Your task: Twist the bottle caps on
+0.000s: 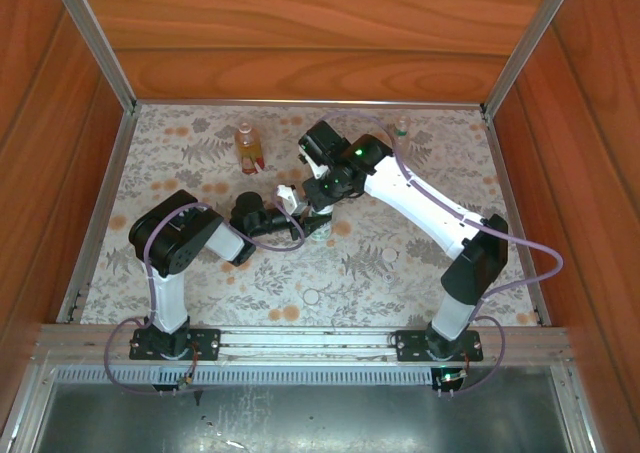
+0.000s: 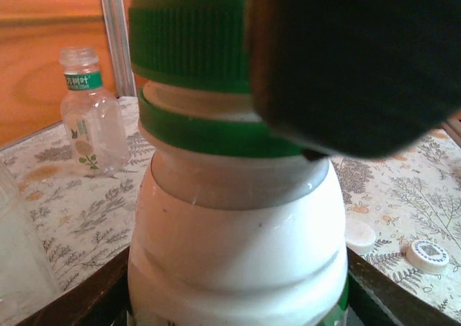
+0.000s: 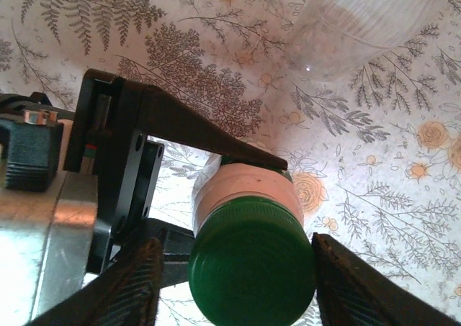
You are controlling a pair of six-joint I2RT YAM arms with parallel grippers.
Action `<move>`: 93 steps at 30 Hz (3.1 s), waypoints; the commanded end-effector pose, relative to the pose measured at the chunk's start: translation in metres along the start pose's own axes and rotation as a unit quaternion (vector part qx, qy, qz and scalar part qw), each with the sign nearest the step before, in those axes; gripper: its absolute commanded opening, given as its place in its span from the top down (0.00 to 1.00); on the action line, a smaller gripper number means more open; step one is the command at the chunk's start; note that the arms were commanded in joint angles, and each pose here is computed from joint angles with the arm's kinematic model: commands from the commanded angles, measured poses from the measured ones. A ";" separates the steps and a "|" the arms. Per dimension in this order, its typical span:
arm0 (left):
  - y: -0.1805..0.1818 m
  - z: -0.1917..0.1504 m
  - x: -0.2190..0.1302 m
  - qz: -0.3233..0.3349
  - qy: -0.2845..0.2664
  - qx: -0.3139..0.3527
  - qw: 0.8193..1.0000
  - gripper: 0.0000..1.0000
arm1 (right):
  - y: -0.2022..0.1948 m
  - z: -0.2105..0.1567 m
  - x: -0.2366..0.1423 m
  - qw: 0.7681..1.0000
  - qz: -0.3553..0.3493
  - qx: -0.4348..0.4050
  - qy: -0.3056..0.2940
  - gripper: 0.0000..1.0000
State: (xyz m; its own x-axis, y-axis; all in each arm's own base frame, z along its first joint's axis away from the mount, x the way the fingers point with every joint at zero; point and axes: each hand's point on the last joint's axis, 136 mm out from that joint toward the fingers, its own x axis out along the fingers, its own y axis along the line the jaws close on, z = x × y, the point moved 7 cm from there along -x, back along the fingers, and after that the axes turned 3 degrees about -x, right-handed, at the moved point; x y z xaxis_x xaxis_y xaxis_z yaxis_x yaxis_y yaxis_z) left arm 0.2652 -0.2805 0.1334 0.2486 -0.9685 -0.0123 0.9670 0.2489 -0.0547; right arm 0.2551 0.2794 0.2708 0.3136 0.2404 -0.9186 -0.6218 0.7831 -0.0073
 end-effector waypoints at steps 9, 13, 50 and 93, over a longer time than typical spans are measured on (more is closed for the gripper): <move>-0.005 -0.007 -0.001 -0.013 0.008 -0.004 1.000 0.43 | -0.011 -0.003 -0.030 0.995 0.043 0.047 -0.080 0.37; -0.005 -0.008 -0.001 -0.012 0.009 -0.005 1.000 0.42 | -0.019 -0.004 -0.020 0.989 0.083 0.079 -0.088 0.50; -0.014 -0.003 -0.010 0.009 0.023 0.097 0.995 0.48 | -0.027 -0.061 -0.059 0.983 0.088 -0.089 -0.133 0.32; -0.046 0.023 -0.019 0.010 0.106 0.215 0.971 0.49 | 0.011 -0.072 -0.018 0.863 0.077 -0.487 -0.106 0.53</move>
State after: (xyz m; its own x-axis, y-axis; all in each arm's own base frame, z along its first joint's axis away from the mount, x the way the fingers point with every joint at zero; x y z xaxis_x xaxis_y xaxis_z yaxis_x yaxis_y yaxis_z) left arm 0.2210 -0.2743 0.1539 0.2984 -0.9276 -0.2246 0.9120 0.2078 0.3537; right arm 0.1952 0.2419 0.2655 0.2650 0.4904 -0.8302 -0.9443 -0.0422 -0.3263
